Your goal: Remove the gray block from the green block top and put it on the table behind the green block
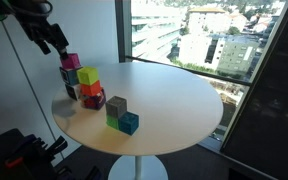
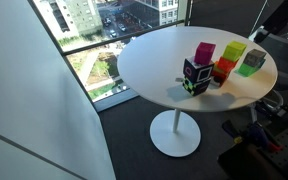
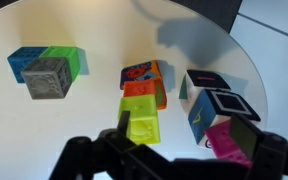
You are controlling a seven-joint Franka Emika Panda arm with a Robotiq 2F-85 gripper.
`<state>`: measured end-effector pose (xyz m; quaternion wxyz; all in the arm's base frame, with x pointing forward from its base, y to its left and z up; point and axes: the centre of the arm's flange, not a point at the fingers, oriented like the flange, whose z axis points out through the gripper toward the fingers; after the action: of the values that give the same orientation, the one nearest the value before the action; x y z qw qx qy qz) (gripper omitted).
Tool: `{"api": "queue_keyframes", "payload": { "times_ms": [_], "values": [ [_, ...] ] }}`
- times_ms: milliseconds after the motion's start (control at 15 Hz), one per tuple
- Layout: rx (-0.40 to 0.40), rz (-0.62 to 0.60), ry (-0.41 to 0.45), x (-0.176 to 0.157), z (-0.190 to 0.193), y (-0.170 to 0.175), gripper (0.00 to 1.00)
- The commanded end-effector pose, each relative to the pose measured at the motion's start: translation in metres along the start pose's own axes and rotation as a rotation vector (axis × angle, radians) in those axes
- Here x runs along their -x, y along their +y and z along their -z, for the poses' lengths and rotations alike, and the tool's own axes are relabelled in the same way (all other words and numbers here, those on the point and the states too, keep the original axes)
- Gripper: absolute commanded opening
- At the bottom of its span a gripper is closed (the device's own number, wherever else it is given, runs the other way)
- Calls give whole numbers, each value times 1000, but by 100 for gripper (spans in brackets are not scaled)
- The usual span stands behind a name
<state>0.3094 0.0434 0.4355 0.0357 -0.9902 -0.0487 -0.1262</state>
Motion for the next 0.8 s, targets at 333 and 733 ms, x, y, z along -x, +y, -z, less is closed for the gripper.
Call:
{"api": "queue_keyframes", "payload": {
  "times_ms": [333,733],
  "values": [
    [0,0,0,0,0,0,100],
    [2,-3,6,-19,6,2,100]
  ]
}}
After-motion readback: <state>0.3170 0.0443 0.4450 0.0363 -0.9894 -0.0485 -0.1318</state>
